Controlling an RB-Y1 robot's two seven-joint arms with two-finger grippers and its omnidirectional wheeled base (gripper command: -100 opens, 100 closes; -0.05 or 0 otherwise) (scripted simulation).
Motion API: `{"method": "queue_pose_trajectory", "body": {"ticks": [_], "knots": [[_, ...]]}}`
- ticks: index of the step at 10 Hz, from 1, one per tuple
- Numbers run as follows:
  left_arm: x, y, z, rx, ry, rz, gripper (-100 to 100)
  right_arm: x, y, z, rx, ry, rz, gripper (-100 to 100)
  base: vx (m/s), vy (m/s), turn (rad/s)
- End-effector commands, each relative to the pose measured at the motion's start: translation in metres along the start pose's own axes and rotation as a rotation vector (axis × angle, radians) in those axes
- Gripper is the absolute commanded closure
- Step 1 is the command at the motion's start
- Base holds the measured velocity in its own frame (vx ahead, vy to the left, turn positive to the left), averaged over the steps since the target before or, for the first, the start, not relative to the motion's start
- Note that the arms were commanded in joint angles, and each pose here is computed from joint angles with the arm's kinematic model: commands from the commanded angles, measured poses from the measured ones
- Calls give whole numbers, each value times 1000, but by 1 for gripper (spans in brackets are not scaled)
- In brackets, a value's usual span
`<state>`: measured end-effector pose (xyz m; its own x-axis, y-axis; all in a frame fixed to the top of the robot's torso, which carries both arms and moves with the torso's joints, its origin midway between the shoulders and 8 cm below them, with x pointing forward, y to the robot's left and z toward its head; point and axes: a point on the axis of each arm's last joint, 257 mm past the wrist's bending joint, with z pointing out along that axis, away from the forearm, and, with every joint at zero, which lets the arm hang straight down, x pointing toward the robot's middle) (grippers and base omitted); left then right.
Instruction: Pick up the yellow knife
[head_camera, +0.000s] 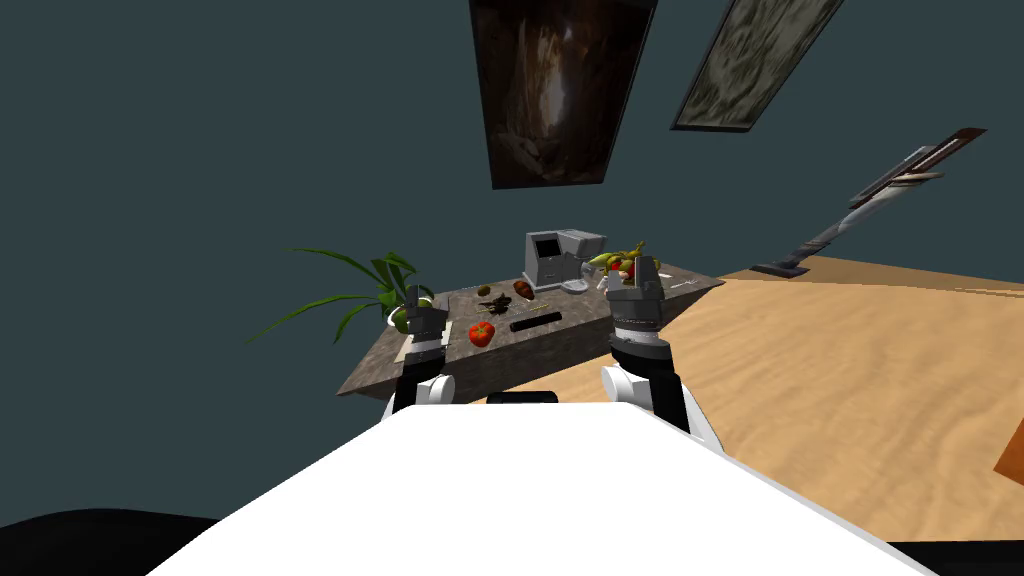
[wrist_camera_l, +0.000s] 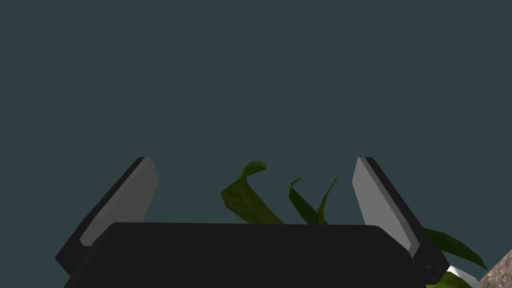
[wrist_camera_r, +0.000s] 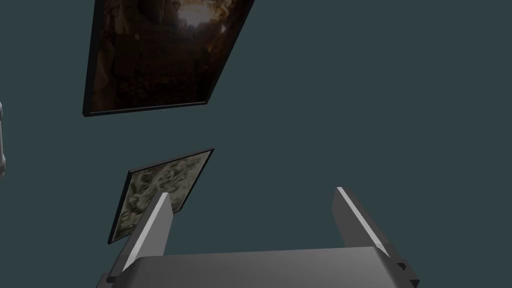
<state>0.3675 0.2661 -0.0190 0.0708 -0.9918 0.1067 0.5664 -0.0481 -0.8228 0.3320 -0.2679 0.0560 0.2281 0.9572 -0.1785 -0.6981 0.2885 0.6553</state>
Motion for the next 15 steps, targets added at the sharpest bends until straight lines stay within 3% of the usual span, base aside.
{"method": "queue_pose_trajectory", "body": {"ticks": [1, 4, 8, 11, 12, 13, 14, 15], "knots": [[4, 3, 3, -9, 35, 16, -100, 0, 0, 0, 0, 0, 0, 0, -60, -39, -74], [11, 16, 14, -41, 111, 51, -100, 0, 0, 0, 0, 0, 0, 0, -134, -82, -140], [11, 44, 41, -110, 176, 96, -100, 0, 0, 0, 0, 0, 0, 0, -136, -119, -222], [9, 55, 52, -143, 183, 106, -100, 0, 0, 0, 0, 0, 0, 0, -50, -76, -113], [6, 62, 62, -161, 188, 114, -100, 0, 0, 0, 0, 0, 0, 0, -34, -80, -169], [5, 65, 62, -174, 185, 115, -100, 0, 0, 0, 0, 0, 0, 0, -31, -74, -106], [1, 73, 72, -195, 186, 122, -100, 0, 0, 0, 0, 0, 0, 0, -50, -82, -196], [0, 76, 72, -209, 184, 123, -100, 0, 0, 0, 0, 0, 0, 0, -40, -70, -97]]}}
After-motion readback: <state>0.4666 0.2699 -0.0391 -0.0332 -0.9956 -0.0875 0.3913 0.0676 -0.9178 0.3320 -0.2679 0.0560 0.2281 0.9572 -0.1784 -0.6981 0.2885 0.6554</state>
